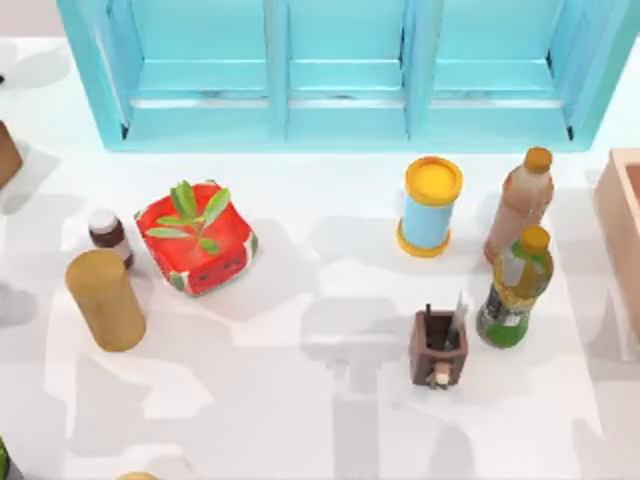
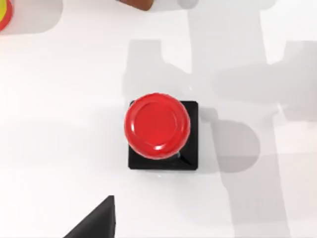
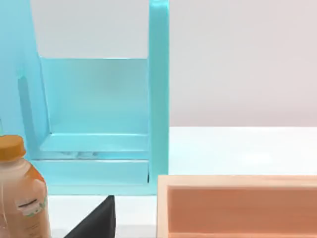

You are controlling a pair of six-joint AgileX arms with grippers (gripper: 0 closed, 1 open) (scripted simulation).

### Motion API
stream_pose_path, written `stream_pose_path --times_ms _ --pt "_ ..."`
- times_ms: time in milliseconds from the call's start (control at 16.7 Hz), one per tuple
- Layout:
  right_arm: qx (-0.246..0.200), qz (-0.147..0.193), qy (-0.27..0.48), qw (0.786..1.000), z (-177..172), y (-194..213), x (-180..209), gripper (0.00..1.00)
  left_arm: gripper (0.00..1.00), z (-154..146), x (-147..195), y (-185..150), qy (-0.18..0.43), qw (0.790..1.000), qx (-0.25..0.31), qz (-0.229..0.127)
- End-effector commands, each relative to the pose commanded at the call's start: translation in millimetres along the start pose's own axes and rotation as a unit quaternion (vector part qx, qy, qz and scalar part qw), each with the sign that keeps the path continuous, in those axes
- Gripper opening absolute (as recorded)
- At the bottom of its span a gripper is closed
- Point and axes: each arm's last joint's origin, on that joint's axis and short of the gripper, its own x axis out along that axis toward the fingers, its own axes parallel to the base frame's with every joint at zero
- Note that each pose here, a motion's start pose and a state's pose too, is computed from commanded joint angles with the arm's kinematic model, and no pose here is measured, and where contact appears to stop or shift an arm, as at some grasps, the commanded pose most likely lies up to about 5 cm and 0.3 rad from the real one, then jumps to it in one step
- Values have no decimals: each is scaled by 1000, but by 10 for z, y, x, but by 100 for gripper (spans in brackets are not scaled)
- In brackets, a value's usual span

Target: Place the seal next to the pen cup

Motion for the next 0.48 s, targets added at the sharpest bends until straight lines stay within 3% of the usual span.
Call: stream_pose_path --times_ms 240,480 --pt "0 0 0 1000 0 0 0 100 100 459 362 213 142 990 2 -17" --pt "0 0 0 1000 0 0 0 100 100 748 713 393 231 972 1 -34"
